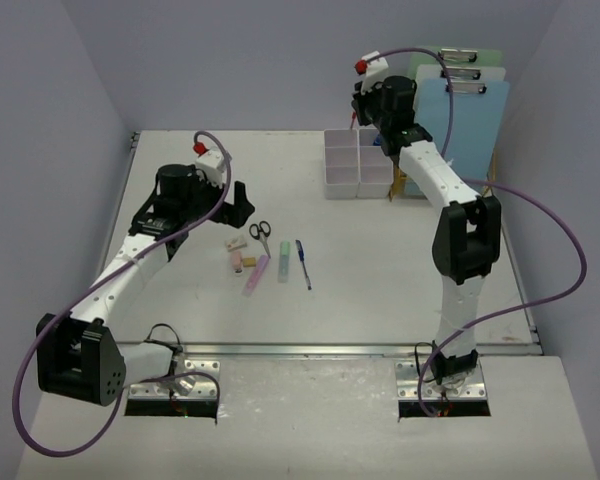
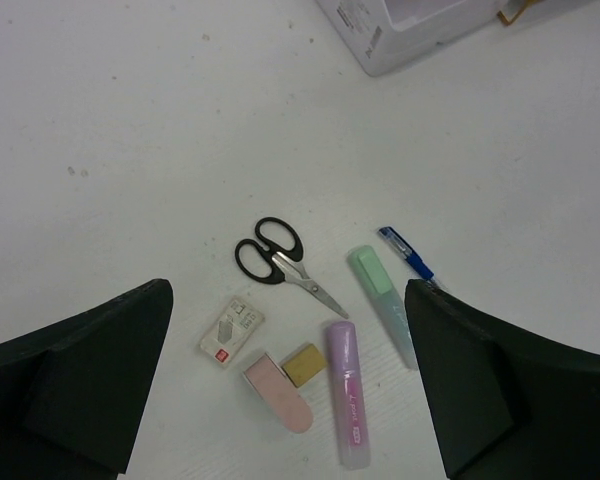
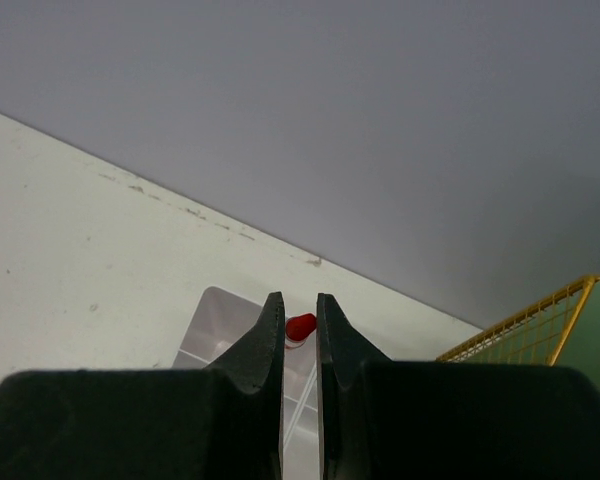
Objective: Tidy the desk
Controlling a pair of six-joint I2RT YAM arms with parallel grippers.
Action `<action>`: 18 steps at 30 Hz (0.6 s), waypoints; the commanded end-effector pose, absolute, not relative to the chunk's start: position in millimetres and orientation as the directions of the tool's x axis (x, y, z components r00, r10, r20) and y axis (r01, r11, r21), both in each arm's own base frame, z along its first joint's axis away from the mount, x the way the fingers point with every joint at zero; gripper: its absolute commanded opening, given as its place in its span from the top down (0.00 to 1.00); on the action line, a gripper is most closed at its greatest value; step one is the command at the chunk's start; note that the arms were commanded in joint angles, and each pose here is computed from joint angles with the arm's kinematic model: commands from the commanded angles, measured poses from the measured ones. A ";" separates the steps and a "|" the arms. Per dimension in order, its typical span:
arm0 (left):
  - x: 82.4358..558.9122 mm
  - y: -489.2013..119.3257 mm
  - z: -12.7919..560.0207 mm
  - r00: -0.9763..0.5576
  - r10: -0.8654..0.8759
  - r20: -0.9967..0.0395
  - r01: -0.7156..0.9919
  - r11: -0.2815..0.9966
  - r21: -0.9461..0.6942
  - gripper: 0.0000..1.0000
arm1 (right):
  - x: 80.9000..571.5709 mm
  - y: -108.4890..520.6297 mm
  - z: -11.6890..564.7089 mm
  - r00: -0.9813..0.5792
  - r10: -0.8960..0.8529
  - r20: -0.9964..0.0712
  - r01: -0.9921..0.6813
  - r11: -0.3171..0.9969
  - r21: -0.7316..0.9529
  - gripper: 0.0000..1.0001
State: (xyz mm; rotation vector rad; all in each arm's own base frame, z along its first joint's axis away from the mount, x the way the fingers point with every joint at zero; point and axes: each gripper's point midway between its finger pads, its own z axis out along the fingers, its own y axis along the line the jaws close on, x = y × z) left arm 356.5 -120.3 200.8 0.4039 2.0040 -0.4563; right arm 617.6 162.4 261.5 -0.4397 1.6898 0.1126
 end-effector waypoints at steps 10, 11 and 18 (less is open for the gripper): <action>313.1 -181.2 160.7 -0.201 0.463 -0.863 0.885 0.463 0.042 0.10 | 626.6 169.1 223.8 -0.163 -0.199 -0.966 -0.345 0.929 -0.133 0.61; 314.8 -187.1 151.0 -0.214 0.493 -0.843 0.888 0.458 0.042 0.12 | 625.5 168.8 220.2 -0.172 -0.203 -0.964 -0.347 0.928 -0.133 0.55; 333.5 -232.6 143.6 -0.426 0.444 -0.788 0.785 0.615 -0.078 0.37 | 605.2 159.1 252.0 -0.172 -0.172 -0.970 -0.318 0.942 -0.111 0.31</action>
